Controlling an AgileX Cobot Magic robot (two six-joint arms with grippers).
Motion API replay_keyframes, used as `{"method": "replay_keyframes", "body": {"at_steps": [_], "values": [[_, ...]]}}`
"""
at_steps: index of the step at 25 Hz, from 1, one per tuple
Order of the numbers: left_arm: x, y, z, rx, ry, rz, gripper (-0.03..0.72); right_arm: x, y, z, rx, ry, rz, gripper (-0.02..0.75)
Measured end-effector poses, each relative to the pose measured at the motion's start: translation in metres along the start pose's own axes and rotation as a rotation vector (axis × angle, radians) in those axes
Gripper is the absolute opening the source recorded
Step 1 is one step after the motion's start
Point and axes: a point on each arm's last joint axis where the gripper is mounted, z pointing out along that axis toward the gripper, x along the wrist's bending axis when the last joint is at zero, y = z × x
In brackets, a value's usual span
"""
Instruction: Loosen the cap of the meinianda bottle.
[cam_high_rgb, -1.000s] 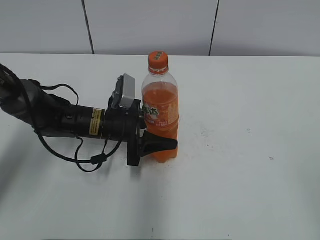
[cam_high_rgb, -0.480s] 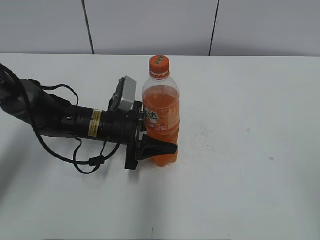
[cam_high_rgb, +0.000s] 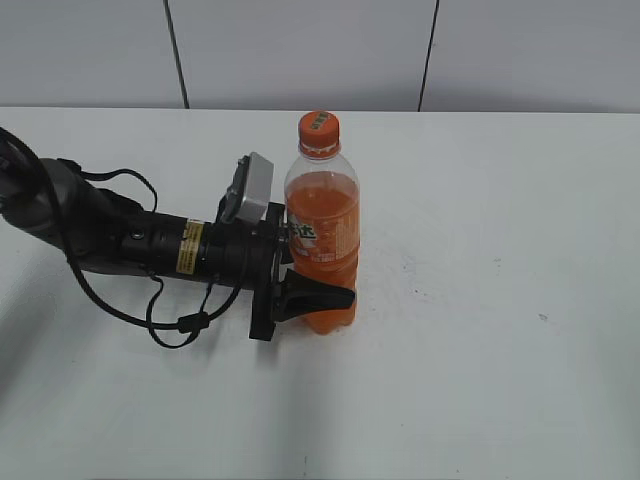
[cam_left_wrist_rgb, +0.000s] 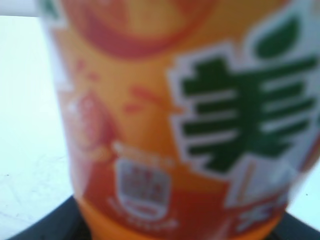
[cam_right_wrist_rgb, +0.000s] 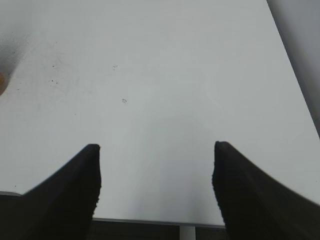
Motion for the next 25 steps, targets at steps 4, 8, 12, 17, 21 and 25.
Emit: {"method": "replay_keyframes", "body": {"at_steps": [4, 8, 12, 17, 21, 25], "values": [[0.0, 0.0, 0.0, 0.0, 0.0, 0.0, 0.397, 0.0, 0.01, -0.007, 0.022, 0.017, 0.031, 0.526], [0.0, 0.0, 0.0, 0.001, -0.002, 0.001, 0.397, -0.003, 0.037, -0.001, 0.123, 0.04, 0.049, 0.526], [0.0, 0.0, 0.0, 0.001, -0.002, 0.001, 0.397, -0.008, 0.064, 0.021, 0.255, 0.054, 0.08, 0.526], [0.0, 0.0, 0.0, 0.001, -0.003, 0.001, 0.397, -0.013, 0.094, 0.065, 0.433, 0.073, 0.093, 0.526], [0.0, 0.0, 0.0, 0.0, -0.004, 0.001, 0.397, -0.018, 0.119, 0.111, 0.551, 0.086, 0.095, 0.526], [0.0, 0.0, 0.0, -0.001, -0.004, 0.001, 0.397, -0.021, 0.138, 0.146, 0.541, 0.094, 0.057, 0.526]]}}
